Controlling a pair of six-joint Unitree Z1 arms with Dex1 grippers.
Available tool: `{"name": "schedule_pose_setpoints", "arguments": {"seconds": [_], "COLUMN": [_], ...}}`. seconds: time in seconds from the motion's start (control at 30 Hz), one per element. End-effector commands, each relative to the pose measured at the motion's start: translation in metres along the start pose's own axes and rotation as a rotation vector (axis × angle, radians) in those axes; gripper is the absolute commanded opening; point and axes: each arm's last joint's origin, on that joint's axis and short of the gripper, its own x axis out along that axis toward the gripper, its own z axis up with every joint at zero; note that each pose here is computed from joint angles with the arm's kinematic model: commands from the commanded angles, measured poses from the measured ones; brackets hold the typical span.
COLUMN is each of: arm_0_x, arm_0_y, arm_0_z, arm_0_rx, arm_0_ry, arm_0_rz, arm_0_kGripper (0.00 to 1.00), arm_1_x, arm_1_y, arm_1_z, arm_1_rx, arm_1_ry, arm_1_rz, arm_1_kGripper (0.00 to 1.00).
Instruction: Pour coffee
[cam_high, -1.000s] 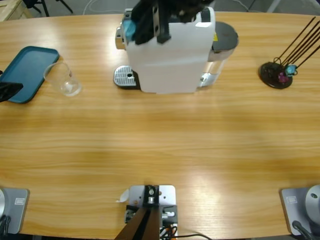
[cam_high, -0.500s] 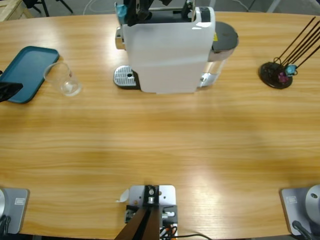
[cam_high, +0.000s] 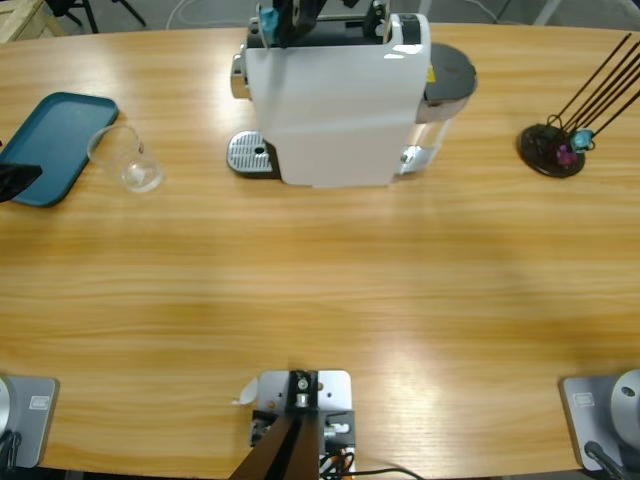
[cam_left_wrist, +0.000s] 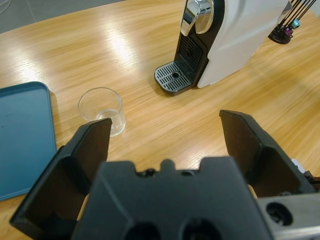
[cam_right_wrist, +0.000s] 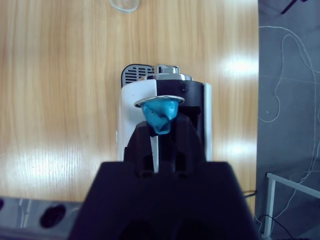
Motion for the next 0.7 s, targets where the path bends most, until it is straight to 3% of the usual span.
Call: {"name": "schedule_pose_setpoints", "arguments": {"seconds": [0.03,0.7], "arm_0_x": [-0.0009,-0.0012], "arm_0_y": [0.0006,0.0006], "arm_0_z": [-0.0131,-0.0132], "arm_0_rx": [-0.006,-0.005], "arm_0_ry": [0.014,0.013], "arm_0_rz": [-0.01,-0.01], "arm_0_kGripper": [0.927,0.927], "arm_1_x": [0.031,0.0384], "arm_1_y": [-0.0056,-0.0139], "arm_1_z": [-0.0101,-0.0174], "arm_1_rx": [0.028,0.055], "arm_1_ry": [0.061,0.081], "arm_1_rz": [0.027,0.024], "arm_1_kGripper": [0.0,0.0]}}
